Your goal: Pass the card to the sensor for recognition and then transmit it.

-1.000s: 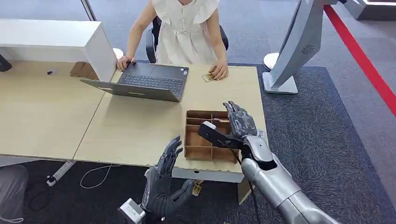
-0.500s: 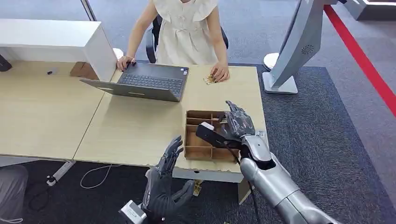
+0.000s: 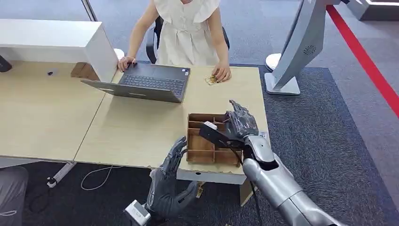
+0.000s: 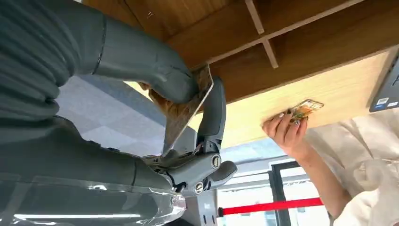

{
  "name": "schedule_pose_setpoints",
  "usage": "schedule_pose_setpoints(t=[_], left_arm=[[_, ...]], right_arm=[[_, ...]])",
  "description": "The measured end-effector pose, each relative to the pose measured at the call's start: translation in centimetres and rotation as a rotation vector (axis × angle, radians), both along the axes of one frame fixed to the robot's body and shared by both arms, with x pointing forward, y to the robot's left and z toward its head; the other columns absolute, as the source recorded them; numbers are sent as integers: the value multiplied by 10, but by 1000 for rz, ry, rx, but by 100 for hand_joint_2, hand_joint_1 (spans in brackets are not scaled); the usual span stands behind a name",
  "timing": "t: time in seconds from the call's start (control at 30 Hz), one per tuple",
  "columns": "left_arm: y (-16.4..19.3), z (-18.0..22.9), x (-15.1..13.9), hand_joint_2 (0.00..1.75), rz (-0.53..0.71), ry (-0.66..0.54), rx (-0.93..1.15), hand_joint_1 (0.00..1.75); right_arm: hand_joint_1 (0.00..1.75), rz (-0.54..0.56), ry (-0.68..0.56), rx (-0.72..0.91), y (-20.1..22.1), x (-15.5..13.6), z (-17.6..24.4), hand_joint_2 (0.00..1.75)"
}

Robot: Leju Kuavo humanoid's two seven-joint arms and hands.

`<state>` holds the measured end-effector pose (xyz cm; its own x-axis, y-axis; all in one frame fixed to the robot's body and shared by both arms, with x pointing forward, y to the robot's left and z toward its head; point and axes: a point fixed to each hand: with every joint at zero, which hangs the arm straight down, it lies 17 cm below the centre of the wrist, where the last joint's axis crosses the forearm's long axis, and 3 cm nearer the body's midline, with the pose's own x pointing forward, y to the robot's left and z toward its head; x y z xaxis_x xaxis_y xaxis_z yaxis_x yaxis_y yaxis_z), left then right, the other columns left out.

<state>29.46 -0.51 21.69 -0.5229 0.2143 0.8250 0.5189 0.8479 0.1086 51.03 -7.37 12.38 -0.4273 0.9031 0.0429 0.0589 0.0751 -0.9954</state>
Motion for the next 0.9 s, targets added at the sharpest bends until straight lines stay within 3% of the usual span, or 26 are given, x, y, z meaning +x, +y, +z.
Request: schedule_pose_setpoints(t=[0.6, 0.9], left_arm=[[-7, 0, 1, 175, -25, -28, -10, 0], [-8, -1, 4, 175, -19, -31, -9, 0]], right_arm=[[175, -41, -177, 76, -15, 2, 76, 175], [175, -42, -213, 101, -21, 1, 95, 175]])
